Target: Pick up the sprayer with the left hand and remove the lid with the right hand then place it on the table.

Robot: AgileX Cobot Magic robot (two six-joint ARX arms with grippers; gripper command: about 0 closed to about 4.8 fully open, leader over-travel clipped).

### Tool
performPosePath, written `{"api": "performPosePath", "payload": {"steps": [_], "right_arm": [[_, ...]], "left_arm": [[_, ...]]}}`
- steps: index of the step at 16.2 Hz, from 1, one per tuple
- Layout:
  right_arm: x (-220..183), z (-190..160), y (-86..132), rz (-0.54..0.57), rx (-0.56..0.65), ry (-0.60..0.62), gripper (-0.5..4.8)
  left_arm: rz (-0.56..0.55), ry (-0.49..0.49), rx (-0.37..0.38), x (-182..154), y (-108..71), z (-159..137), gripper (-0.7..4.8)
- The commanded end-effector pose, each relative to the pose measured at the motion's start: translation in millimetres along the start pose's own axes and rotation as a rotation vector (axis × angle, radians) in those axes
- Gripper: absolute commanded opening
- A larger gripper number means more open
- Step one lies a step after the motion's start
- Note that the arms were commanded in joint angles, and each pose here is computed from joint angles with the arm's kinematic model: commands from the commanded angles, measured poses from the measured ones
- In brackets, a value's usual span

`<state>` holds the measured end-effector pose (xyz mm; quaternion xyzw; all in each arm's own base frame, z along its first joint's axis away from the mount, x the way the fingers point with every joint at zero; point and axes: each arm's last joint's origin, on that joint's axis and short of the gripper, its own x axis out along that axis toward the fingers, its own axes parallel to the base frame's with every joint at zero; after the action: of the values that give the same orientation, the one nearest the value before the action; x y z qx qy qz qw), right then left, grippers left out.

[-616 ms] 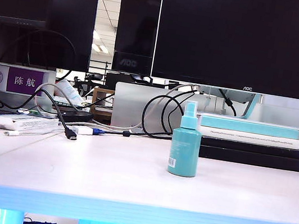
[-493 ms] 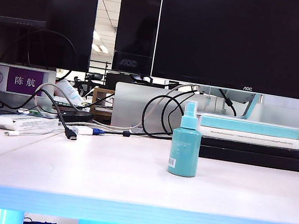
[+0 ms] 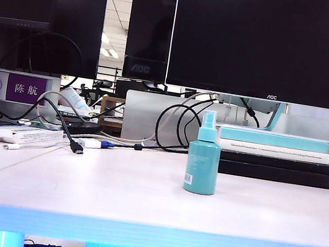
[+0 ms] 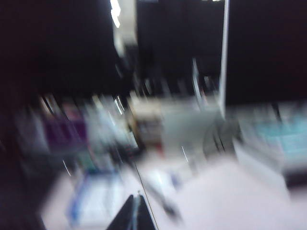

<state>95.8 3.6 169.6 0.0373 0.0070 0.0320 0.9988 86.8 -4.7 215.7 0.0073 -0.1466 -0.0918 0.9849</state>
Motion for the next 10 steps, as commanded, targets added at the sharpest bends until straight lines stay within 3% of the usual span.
{"api": "performPosePath", "payload": {"steps": [1, 3, 4, 6, 7, 9, 10], "right_arm": [[-5.2, 24.4, 1.5, -0.012, 0.005, -0.103, -0.02], [-9.9, 43.0, 2.3, -0.027, 0.018, -0.215, -0.02], [-11.7, 50.5, 2.2, -0.05, 0.029, -0.25, -0.02], [-12.5, 69.6, 2.4, -0.087, 0.034, -0.272, -0.02], [-6.4, 85.4, 3.5, -0.082, 0.052, -0.256, -0.02], [14.7, 105.5, 5.7, -0.028, 0.112, -0.199, 0.12], [27.7, 113.1, 7.4, 0.024, 0.119, -0.151, 0.61]], "left_arm": [[0.026, -0.05, 0.014, 4.5, 1.4, 18.5, 0.0], [0.033, -0.04, 0.011, 14.2, 3.2, 34.9, 0.06], [0.031, -0.023, 0.012, 22.2, 4.5, 44.4, 0.41], [-0.026, 0.032, 0.001, 45.8, 7.2, 60.6, 2.84], [-0.122, 0.09, 0.01, 69.2, 9.1, 65.6, 4.79], [-0.295, 0.154, 0.015, 103.6, 11.1, 63.2, 4.79], [-0.363, 0.173, -0.001, 118.4, 12.2, 60.1, 4.79]]}}
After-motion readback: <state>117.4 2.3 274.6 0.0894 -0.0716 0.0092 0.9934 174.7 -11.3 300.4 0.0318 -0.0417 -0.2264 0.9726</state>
